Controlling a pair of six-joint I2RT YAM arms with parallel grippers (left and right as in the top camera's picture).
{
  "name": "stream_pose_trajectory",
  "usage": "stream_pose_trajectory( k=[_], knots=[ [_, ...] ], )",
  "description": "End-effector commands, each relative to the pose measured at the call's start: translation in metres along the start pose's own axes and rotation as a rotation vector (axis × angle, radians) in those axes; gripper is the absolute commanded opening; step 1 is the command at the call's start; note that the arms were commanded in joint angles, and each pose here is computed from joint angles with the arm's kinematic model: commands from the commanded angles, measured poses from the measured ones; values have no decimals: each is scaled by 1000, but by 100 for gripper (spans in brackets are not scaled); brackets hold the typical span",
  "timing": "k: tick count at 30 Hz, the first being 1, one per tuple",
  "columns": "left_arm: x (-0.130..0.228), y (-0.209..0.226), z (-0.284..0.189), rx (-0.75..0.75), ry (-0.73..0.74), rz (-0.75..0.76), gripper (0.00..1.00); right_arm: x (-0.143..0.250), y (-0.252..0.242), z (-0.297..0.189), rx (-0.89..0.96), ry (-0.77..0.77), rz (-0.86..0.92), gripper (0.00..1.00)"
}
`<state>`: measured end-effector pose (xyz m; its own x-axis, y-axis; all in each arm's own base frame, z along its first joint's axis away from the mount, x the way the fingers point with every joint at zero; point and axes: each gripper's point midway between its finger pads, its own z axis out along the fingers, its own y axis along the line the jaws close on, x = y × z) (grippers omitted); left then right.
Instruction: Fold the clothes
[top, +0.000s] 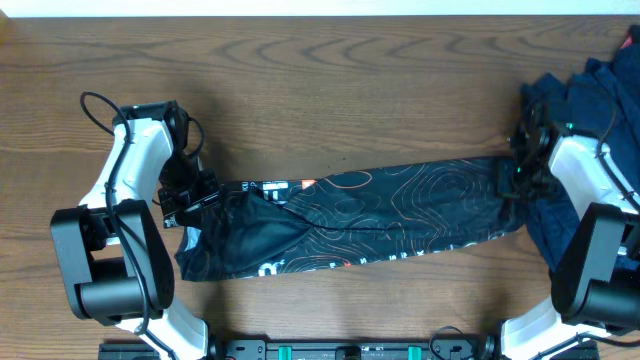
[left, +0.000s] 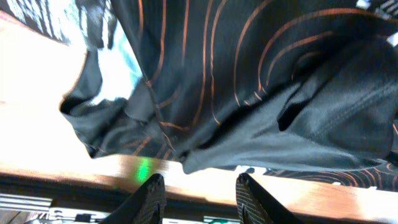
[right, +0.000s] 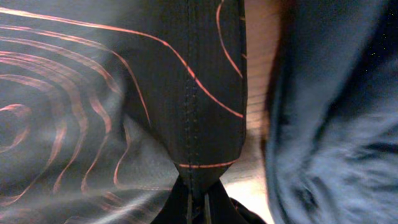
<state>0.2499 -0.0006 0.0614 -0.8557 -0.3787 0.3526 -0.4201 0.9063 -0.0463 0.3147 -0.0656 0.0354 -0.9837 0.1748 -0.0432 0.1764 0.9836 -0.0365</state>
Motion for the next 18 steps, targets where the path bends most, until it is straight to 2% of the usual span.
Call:
stream_pose_trajectory(
  k=[1, 10, 18],
  knots=[
    [-7, -4, -11, 22, -50, 11, 39, -15, 27, -38, -10, -87, -58, 1],
    [-11, -5, -11, 27, -65, 14, 39, 25, 120, -44, -89, -14, -284, 1],
    [-12, -6, -11, 28, -69, 15, 39, 48, 185, -39, -103, -20, -377, 1]
  ],
)
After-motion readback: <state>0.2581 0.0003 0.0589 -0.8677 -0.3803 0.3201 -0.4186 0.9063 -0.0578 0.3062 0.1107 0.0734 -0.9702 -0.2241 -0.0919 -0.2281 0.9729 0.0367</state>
